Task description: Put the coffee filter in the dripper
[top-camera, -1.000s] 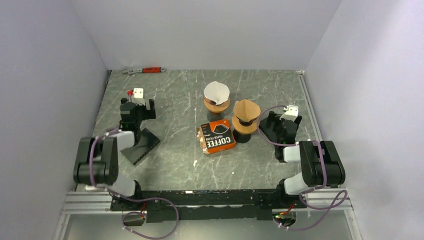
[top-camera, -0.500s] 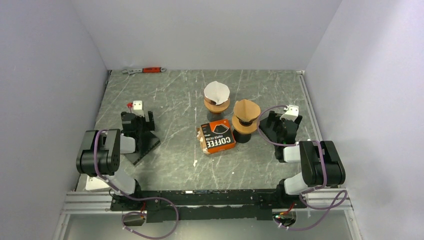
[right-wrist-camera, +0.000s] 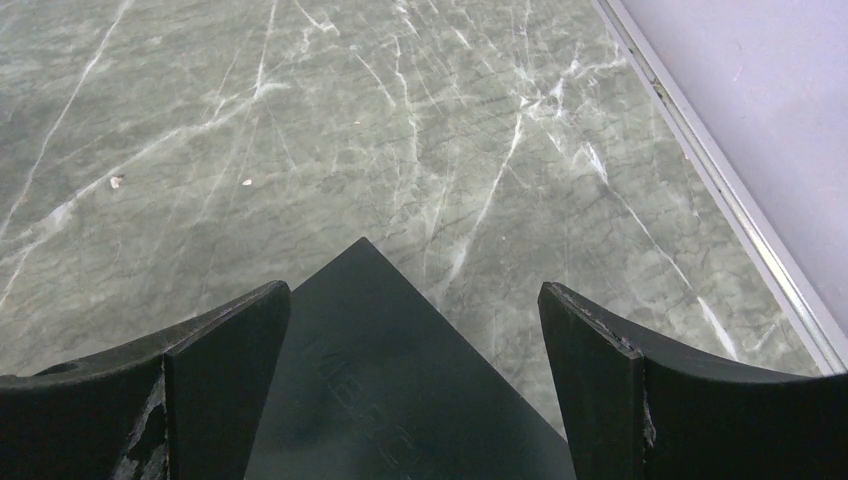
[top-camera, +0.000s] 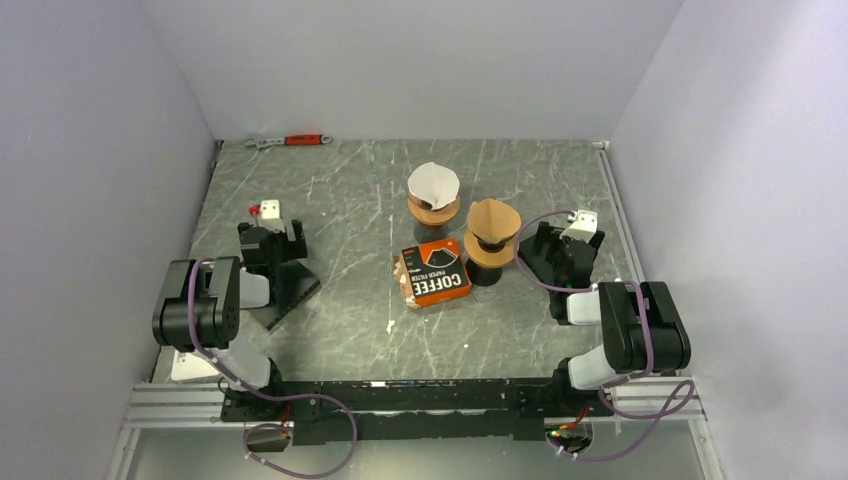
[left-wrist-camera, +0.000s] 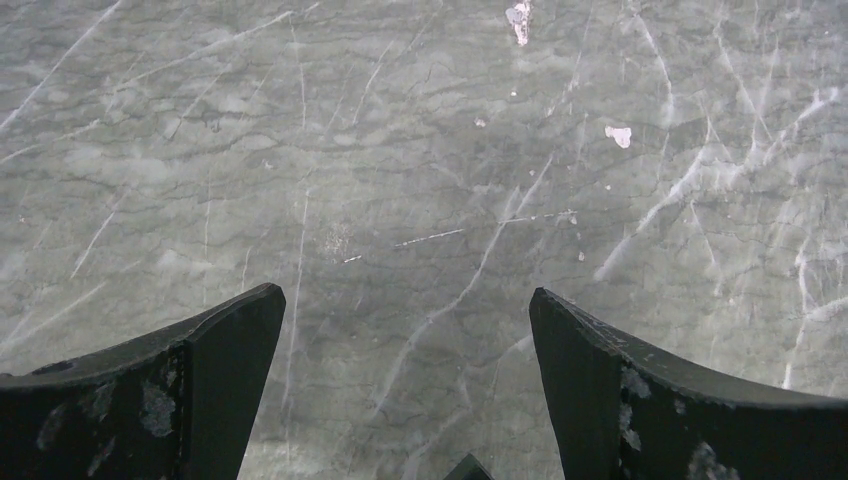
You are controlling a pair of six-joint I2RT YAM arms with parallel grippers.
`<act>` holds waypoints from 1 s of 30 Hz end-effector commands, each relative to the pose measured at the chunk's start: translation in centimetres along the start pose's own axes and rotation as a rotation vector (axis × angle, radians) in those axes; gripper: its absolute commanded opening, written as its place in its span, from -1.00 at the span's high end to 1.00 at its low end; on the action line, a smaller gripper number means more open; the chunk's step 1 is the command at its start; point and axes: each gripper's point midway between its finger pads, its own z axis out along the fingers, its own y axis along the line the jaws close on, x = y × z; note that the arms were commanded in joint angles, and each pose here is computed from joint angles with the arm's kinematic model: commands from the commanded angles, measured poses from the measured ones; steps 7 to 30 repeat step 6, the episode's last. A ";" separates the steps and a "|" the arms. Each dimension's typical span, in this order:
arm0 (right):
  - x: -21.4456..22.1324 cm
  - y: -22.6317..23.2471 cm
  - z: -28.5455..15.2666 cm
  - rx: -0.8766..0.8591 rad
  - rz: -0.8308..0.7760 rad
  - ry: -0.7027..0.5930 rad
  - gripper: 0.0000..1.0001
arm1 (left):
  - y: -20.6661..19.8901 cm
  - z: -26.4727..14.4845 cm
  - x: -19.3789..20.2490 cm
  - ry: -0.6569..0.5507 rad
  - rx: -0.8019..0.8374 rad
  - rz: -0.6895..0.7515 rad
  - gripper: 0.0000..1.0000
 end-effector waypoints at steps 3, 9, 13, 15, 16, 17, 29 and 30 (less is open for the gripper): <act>-1.5 0.2 0.1 -0.007 0.027 -0.060 -0.99 | -0.5 0.3 -1.1 -0.039 0.019 -0.005 -0.99; -1.5 0.2 0.2 -0.007 0.027 -0.061 -1.00 | -0.4 0.2 -1.1 -0.046 0.017 -0.005 -0.99; -1.5 0.2 0.2 -0.007 0.027 -0.061 -1.00 | -0.4 0.2 -1.1 -0.046 0.017 -0.005 -0.99; -1.5 0.2 0.2 -0.007 0.027 -0.061 -1.00 | -0.4 0.2 -1.1 -0.046 0.017 -0.005 -0.99; -1.5 0.2 0.2 -0.007 0.027 -0.061 -1.00 | -0.4 0.2 -1.1 -0.046 0.017 -0.005 -0.99; -1.5 0.2 0.2 -0.007 0.027 -0.061 -1.00 | -0.4 0.2 -1.1 -0.046 0.017 -0.005 -0.99; -1.5 0.2 0.2 -0.007 0.027 -0.061 -1.00 | -0.4 0.2 -1.1 -0.046 0.017 -0.005 -0.99; -1.5 0.2 0.2 -0.007 0.027 -0.061 -1.00 | -0.4 0.2 -1.1 -0.046 0.017 -0.005 -0.99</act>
